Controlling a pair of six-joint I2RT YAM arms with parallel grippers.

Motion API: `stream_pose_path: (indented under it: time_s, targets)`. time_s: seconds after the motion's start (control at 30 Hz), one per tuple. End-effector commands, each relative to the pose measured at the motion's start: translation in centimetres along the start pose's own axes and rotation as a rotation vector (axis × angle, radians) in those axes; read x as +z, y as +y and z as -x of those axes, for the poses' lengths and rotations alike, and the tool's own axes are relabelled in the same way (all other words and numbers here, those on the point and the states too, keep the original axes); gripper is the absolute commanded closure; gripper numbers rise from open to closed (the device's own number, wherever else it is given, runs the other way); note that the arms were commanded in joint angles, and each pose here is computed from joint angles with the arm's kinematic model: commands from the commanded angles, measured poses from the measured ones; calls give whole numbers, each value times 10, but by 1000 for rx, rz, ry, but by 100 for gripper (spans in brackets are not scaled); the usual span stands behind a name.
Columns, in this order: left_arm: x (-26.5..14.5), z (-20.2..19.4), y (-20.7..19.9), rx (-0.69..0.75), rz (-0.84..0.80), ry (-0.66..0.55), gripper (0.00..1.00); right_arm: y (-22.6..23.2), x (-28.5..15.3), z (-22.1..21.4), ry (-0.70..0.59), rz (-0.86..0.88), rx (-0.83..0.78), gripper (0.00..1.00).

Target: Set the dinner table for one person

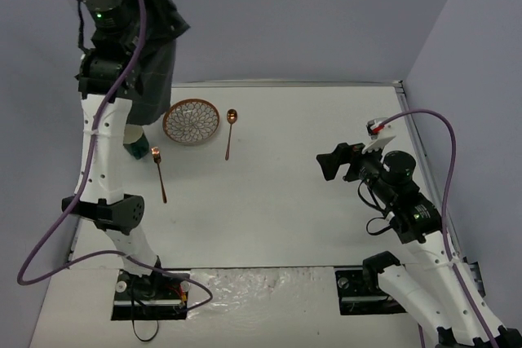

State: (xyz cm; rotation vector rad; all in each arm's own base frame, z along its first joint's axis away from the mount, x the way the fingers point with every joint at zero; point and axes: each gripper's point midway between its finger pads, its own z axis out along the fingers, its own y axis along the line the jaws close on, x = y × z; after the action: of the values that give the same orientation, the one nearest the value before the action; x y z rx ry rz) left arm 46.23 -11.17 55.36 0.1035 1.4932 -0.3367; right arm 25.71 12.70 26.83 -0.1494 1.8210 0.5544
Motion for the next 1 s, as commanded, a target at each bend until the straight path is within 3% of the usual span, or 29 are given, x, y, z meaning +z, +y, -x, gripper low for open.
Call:
stream_pose_path:
  time_s: [0.0, 0.07, 0.33, 0.43, 0.67, 0.87, 0.97]
  targets:
    - [-24, -1, -101, -27, -241, 24, 100, 13, -18, 54, -183, 19, -25, 0]
    - [-41, -8, -163, -38, -370, 47, 100, 10, -25, 60, -217, 0, -22, 0]
    - [-118, -43, -279, 13, -584, 176, 100, -5, -56, 67, -267, -102, -22, 0]
    - [-142, -59, -294, 50, -581, 233, 100, -10, -63, 67, -263, -134, -37, 0]
    - [-156, -113, -290, 47, -495, 420, 100, -19, -58, 57, -218, -176, -44, 0]
    - [-121, -175, -267, 51, -343, 507, 100, -33, -28, 22, -68, -225, -15, 0]
    - [-94, -238, -247, 1, -289, 596, 100, -32, -7, -7, 64, -197, -6, 0]
